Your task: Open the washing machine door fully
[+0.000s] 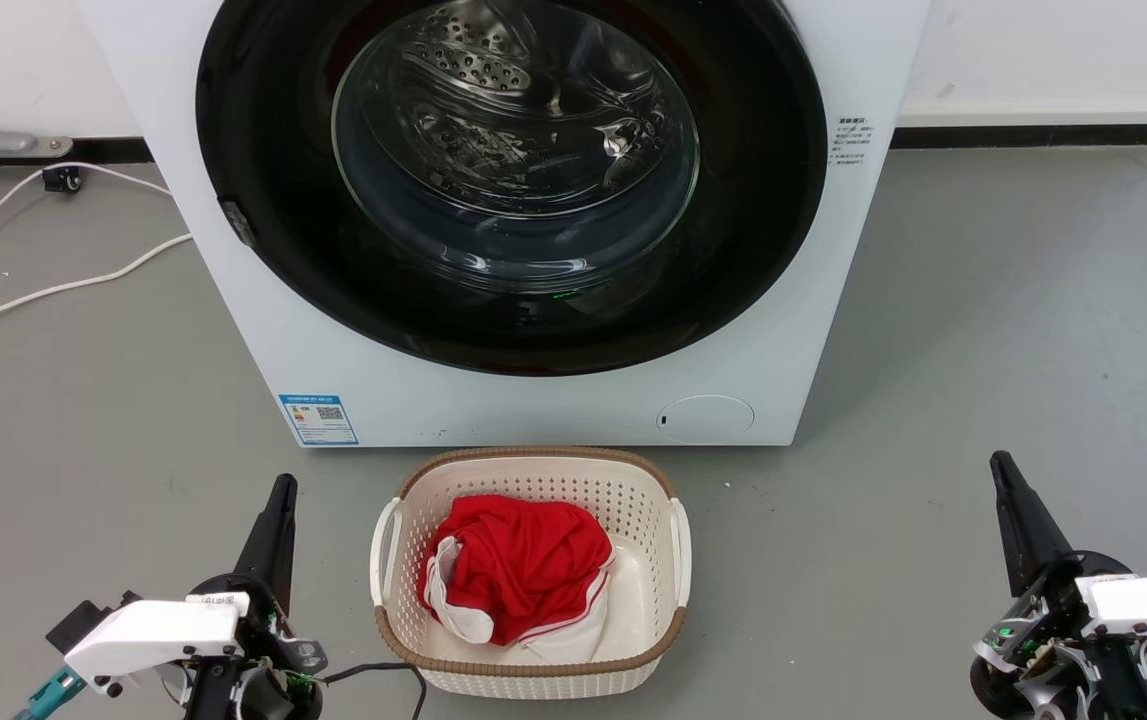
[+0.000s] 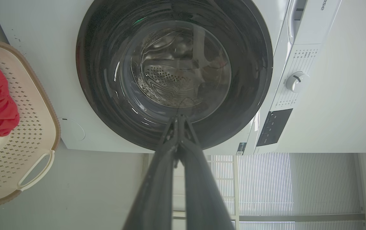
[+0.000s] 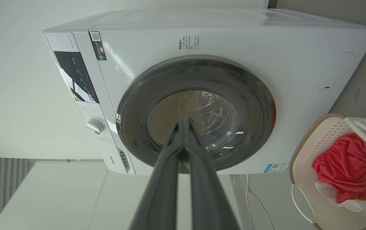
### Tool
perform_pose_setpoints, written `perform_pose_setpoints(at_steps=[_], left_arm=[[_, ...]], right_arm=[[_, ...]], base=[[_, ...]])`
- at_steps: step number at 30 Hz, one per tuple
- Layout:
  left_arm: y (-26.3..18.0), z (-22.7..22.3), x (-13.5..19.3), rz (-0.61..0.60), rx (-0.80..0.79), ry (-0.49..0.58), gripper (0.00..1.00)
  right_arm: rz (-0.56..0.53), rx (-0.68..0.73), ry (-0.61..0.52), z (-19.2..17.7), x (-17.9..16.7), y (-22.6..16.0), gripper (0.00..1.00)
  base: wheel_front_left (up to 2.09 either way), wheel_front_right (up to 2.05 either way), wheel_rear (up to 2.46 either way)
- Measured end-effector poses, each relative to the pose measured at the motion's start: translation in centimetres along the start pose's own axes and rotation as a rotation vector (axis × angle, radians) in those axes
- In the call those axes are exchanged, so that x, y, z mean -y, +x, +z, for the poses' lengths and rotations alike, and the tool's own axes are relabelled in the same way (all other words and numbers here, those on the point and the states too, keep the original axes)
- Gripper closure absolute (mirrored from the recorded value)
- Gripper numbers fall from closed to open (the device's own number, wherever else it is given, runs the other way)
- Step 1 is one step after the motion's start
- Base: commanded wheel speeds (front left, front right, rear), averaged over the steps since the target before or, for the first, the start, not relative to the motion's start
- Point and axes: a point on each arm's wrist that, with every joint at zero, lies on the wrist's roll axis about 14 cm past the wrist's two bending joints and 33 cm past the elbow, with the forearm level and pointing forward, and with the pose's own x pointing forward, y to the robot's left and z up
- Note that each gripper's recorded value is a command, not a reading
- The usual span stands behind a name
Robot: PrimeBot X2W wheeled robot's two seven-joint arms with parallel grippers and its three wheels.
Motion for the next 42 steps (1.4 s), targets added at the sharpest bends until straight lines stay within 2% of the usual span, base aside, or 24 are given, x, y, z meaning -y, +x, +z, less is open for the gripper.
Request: perform_pose_setpoints(at_steps=[13, 14, 18, 28, 33, 36, 37, 42], left_arm=[[0.0, 0.0, -0.1, 0.003, 0.0, -0.001, 1.0], [-0.1, -0.1, -0.4, 0.013, -0.001, -0.003, 0.0], [-1.0, -0.2, -2.4, 0.073, -0.001, -0.009, 0.0], [-0.8, -0.6, -1.7, 0.05, 0.013, 0.051, 0.0], [-0.6, -0.5, -0.8, 0.026, 0.021, 0.116, 0.0], [-0.1, -0.5, 0.7, -0.018, 0.028, 0.192, 0.0], [-0.1, -0.5, 0.7, -0.018, 0.028, 0.192, 0.0], [0.0, -0.5, 1.7, -0.046, 0.039, 0.291, 0.0]], right_arm=[[-0.002, 0.0, 0.0, 0.0, 0.1, 0.0, 1.0], [-0.013, 0.001, 0.001, 0.0, 0.4, -0.2, 0.0], [-0.07, 0.008, 0.006, 0.1, 2.4, -1.2, 0.0], [-0.039, 0.028, -0.045, -0.1, 1.4, -1.0, 0.0], [-0.023, 0.029, -0.118, -0.2, 0.8, -0.8, 0.0], [-0.002, 0.025, -0.225, -0.4, 0.0, -0.7, 0.0], [-0.002, 0.025, -0.225, -0.4, 0.0, -0.7, 0.0], [0.027, 0.02, -0.374, -0.8, -0.9, -0.6, 0.0]], base=[[0.0, 0.0, 0.0], [0.0, 0.0, 0.0], [0.0, 0.0, 0.0], [0.0, 0.0, 0.0], [0.0, 0.0, 0.0], [0.0, 0.0, 0.0], [0.0, 0.0, 0.0], [0.0, 0.0, 0.0]])
